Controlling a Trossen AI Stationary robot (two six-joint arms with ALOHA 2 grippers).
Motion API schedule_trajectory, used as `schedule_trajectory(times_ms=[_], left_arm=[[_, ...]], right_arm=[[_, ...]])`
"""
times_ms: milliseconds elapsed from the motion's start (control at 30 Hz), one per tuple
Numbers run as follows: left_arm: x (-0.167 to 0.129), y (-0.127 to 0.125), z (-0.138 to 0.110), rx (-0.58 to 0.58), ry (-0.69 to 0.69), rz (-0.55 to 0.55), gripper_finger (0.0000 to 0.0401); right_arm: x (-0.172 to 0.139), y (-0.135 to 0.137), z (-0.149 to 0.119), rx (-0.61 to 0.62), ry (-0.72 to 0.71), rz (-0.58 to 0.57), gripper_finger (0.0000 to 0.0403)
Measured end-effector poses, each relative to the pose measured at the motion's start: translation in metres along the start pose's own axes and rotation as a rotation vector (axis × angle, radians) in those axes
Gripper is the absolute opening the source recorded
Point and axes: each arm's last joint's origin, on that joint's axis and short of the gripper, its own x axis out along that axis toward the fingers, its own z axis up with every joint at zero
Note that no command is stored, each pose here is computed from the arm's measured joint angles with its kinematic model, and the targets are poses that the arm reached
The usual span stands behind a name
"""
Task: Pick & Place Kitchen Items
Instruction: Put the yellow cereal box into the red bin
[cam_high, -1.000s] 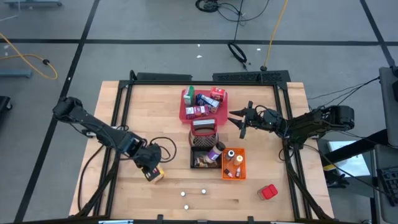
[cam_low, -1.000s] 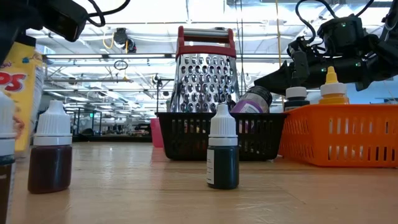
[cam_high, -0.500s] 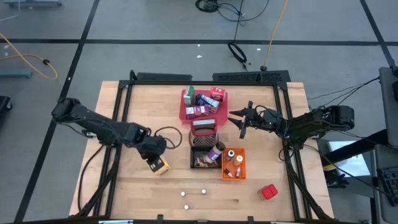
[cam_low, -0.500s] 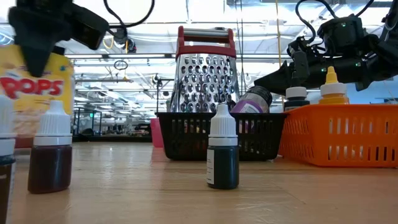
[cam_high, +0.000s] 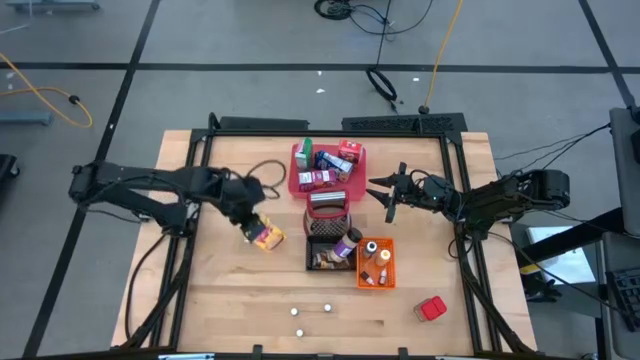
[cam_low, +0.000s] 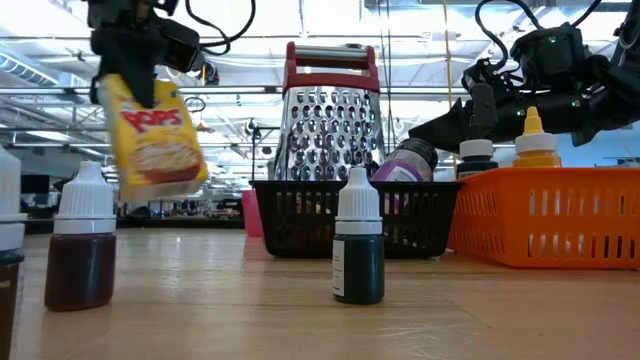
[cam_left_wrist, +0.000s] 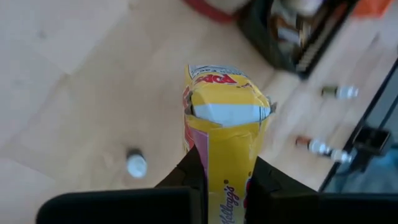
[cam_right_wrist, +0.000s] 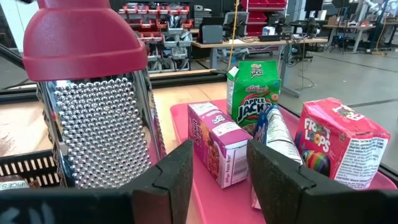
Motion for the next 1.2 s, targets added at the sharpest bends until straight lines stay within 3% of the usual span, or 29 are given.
schedule_trajectory(times_ms=[333,633,933,1200], left_arm=[[-0.023,0.031,0.028,-0.02,-0.189,0.021,0.0043],[-0.039,0.037,0.062,0.161,-0.492,-0.037,0.0043],[-0.05,0.048,0.092,0.334,-0.727,0.02,0.0042],[-0.031,0.061,0.118,0.421,-0.729,0.028,0.0042]], right_arm=[[0.0,0.0,0.0,0.0,0.0,0.0,0.0141],[0.0,0.0,0.0,0.002,0.003,0.0,0.0141],[0.0,0.0,-0.001,0.003,0.006,0.0,0.0141],[0.0,0.0,-0.002,0.003,0.023,-0.001,0.0141]])
